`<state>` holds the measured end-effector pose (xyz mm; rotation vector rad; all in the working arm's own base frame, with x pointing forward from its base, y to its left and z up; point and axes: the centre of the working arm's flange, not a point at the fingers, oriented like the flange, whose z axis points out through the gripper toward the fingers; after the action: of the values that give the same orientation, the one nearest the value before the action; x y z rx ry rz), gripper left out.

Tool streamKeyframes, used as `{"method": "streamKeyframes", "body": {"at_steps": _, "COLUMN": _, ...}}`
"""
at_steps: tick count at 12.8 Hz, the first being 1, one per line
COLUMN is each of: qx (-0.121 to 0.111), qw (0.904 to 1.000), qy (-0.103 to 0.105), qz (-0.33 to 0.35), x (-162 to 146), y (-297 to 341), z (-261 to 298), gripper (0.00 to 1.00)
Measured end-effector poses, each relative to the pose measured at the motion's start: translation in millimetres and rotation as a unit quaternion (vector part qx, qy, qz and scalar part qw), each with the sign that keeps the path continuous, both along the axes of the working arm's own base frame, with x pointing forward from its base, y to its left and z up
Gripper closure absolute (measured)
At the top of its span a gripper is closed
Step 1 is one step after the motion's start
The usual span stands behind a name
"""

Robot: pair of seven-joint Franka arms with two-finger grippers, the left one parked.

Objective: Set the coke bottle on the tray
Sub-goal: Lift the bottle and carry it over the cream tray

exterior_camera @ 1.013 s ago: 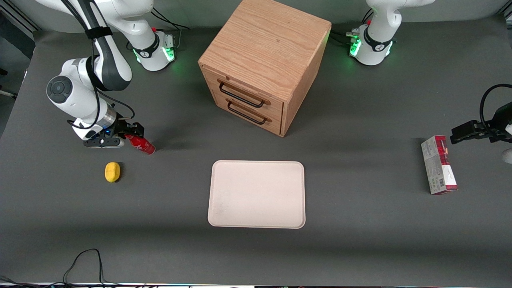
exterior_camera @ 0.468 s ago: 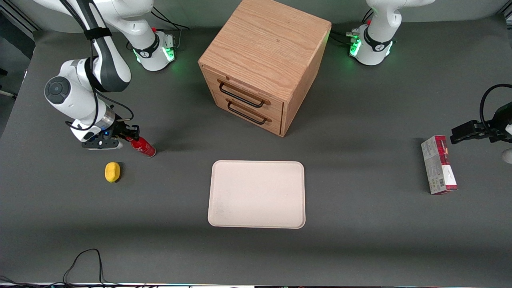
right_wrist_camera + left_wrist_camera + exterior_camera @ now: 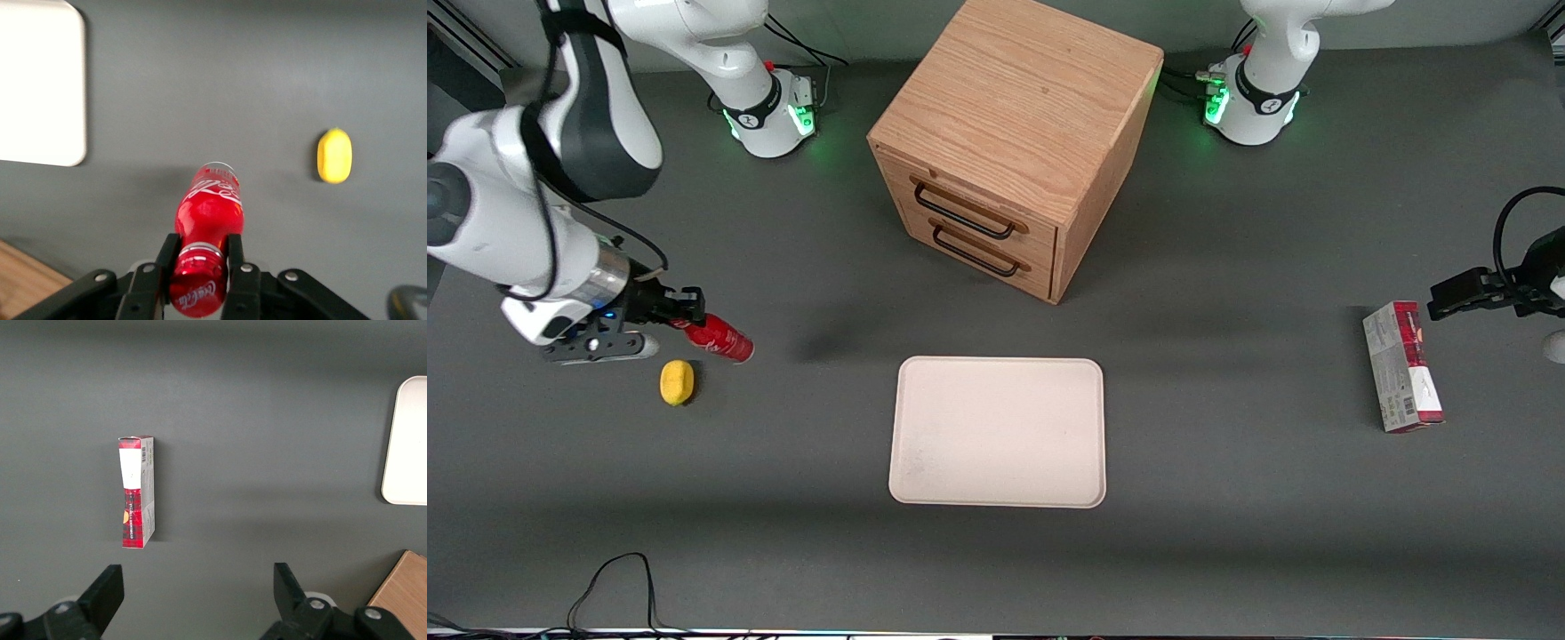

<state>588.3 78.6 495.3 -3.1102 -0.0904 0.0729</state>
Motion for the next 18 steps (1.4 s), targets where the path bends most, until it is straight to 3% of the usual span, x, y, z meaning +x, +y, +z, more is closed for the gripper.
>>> {"method": "streamKeyframes", "body": {"at_steps": 4, "qx": 0.014, "qw": 0.9993, "qy": 0.006, "qz": 0.035, "x": 35, "y": 49, "z": 70, "gripper": 0.67}}
{"method": "streamKeyframes", "body": {"at_steps": 6, "qx": 0.034, "qw": 0.9987, "qy": 0.003, "qz": 0.039, "x": 54, "y": 85, "z": 84, "gripper": 0.67}}
{"method": "streamKeyframes", "body": {"at_steps": 9, "qx": 0.076, "qw": 0.9957, "qy": -0.004, "qz": 0.052, "x": 87, "y": 144, "z": 51, "gripper": 0.67}}
{"method": "streamKeyframes", "body": {"at_steps": 11, "qx": 0.097, "qw": 0.9936, "qy": -0.025, "qz": 0.052, "x": 106, "y": 177, "z": 15, "gripper": 0.67}}
{"method": "streamKeyframes", "body": {"at_steps": 14, "qx": 0.07, "qw": 0.9932, "qy": -0.057, "qz": 0.074, "x": 115, "y": 226, "z": -33, "gripper": 0.67}}
{"method": "streamKeyframes", "body": {"at_steps": 18, "qx": 0.037, "qw": 0.9904, "qy": -0.071, "qz": 0.113, "x": 121, "y": 259, "z": -103, "gripper": 0.67}}
